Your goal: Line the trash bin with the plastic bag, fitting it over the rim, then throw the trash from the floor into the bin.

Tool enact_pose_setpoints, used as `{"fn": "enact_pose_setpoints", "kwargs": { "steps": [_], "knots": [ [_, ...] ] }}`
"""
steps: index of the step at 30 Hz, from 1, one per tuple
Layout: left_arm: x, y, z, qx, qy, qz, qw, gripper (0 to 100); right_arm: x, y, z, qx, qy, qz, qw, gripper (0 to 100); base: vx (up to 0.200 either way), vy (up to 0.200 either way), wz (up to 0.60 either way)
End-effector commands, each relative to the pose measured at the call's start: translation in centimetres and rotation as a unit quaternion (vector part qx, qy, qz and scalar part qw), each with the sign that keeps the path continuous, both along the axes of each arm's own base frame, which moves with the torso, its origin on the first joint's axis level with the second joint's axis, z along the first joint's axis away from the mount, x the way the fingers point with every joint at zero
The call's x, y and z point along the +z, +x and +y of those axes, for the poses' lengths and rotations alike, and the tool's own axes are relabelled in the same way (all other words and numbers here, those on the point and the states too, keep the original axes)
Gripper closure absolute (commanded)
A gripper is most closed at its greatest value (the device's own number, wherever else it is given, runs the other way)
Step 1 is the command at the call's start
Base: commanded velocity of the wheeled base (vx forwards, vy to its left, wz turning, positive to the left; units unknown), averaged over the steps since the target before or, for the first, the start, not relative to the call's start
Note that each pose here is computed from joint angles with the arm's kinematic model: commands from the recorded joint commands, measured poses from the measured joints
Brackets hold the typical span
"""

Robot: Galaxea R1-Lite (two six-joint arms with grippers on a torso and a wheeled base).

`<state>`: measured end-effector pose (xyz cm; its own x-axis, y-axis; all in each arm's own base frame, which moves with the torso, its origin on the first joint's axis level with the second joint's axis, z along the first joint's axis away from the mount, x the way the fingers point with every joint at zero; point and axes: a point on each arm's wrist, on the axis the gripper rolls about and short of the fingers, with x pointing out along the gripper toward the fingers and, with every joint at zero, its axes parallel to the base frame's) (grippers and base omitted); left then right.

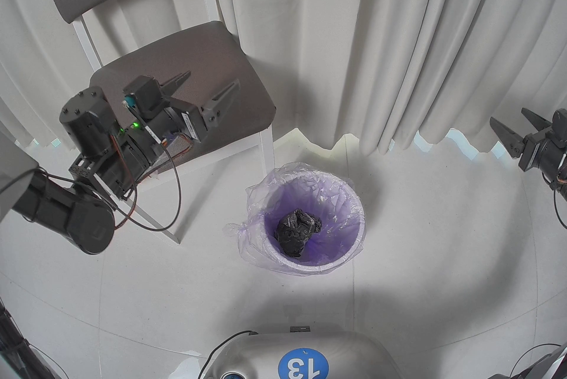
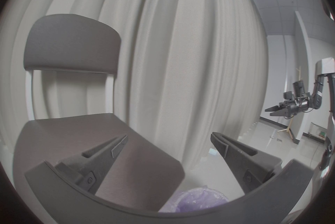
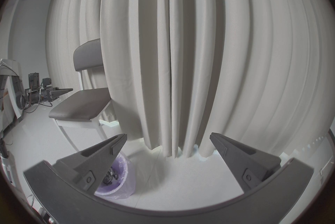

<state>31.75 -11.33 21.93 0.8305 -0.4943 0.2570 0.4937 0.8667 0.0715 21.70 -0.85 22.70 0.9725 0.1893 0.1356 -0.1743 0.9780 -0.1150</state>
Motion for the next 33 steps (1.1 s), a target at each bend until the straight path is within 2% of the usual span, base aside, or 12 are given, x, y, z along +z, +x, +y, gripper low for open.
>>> {"fn": "enact_pose_setpoints", "kwargs": {
  "steps": [1,7,9,13,14,16,19,20,24,30,31,33],
  "knots": [
    [4.9,-2.7,2.5,0.068,-0.018,-0.025,0.9972,0,2.4,-0.9,0.0,-0.031,0.004,-0.046,0.9985,0,0.0,0.0,0.0],
    [6.8,-6.2,4.2,0.131,0.013,0.014,0.9911,0,2.6,-2.3,-0.4,-0.048,0.005,-0.034,0.9982,0,0.0,0.0,0.0],
    [7.5,-8.1,5.5,0.181,0.031,0.025,0.9827,0,3.3,-3.7,-0.6,-0.057,0.004,-0.031,0.9979,0,0.0,0.0,0.0],
    [8.0,-9.9,6.6,0.214,0.029,0.029,0.9759,0,3.7,-5.3,-0.7,-0.065,0.005,-0.024,0.9976,0,0.0,0.0,0.0],
    [8.3,-11.4,7.6,0.229,0.019,0.026,0.9729,0,3.8,-6.4,-0.9,-0.072,0.007,-0.023,0.9971,0,0.0,0.0,0.0],
    [7.9,-12.9,8.5,0.245,0.018,0.027,0.9691,0,4.1,-7.7,-1.0,-0.077,0.025,-0.034,0.9961,0,0.0,0.0,0.0],
    [7.7,-14.9,9.0,0.251,0.016,0.021,0.9677,0,4.6,-9.3,-0.7,-0.066,0.051,-0.053,0.9951,0,0.0,0.0,0.0],
    [7.4,-16.7,9.3,0.25,0.013,0.015,0.968,0,4.8,-10.8,-0.4,-0.059,0.067,-0.07,0.9935,0,0.0,0.0,0.0],
    [6.6,-21.6,10.0,0.249,0.009,0.008,0.9684,0,4.7,-15.2,0.4,-0.037,0.065,-0.117,0.9903,0,0.0,0.0,0.0],
    [5.9,-29.1,11.1,0.239,-0.002,-0.006,0.971,0,3.0,-21.9,1.4,-0.019,0.063,-0.105,0.9923,0,0.0,0.0,0.0],
    [5.9,-29.3,11.2,0.239,-0.002,-0.007,0.971,0,2.9,-22.1,1.5,-0.018,0.063,-0.105,0.9923,0,0.0,0.0,0.0],
    [6.0,-33.0,11.8,0.24,-0.003,-0.009,0.9708,0,2.0,-25.4,1.7,0.019,0.064,-0.099,0.9928,0,0.0,0.0,0.0]
  ]
}}
